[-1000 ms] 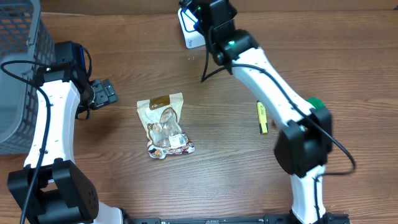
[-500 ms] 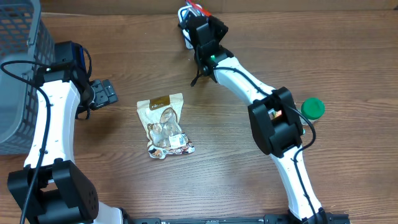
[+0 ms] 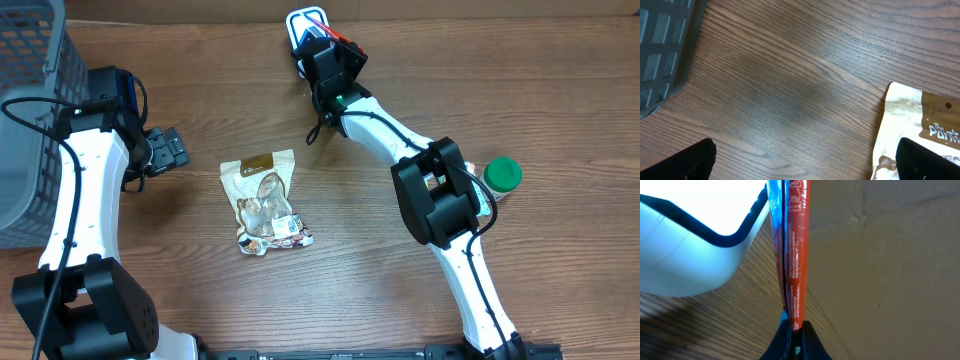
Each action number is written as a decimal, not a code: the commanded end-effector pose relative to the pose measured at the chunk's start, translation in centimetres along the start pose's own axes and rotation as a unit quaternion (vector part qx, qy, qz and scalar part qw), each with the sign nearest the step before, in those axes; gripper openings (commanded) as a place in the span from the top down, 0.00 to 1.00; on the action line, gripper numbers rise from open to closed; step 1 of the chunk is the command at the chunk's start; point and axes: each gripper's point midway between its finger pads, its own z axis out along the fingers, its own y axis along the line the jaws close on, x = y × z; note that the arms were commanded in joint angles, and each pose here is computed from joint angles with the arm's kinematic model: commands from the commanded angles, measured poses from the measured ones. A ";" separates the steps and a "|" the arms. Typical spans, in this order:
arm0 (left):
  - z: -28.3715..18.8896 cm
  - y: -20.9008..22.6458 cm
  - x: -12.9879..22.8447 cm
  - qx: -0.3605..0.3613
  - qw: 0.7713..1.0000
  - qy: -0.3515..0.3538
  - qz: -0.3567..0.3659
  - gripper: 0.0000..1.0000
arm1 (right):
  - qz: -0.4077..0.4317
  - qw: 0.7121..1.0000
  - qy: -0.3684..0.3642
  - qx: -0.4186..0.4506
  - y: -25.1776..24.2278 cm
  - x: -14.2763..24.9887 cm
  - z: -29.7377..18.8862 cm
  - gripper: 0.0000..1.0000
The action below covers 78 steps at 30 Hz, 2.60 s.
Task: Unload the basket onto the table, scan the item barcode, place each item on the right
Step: 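Hold the red stick snack in front of the white scanner, then carry the red stick snack right and release it beside the highlighter, then move the right gripper left to the clear snack bag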
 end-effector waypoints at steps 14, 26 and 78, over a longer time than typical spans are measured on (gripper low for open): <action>-0.1 -0.3 -0.3 0.001 1.000 -0.004 0.011 0.00 | 0.043 0.997 0.007 0.059 -6.6 -1.6 -3.9 0.97; -0.1 -0.3 -0.4 0.001 1.000 -0.004 0.011 0.00 | 0.232 0.963 0.021 -0.135 -12.8 2.0 -14.4 0.97; -0.1 -0.3 -0.3 0.001 1.000 -0.004 0.011 0.00 | 0.344 0.732 0.116 -0.577 10.9 4.0 -24.8 0.50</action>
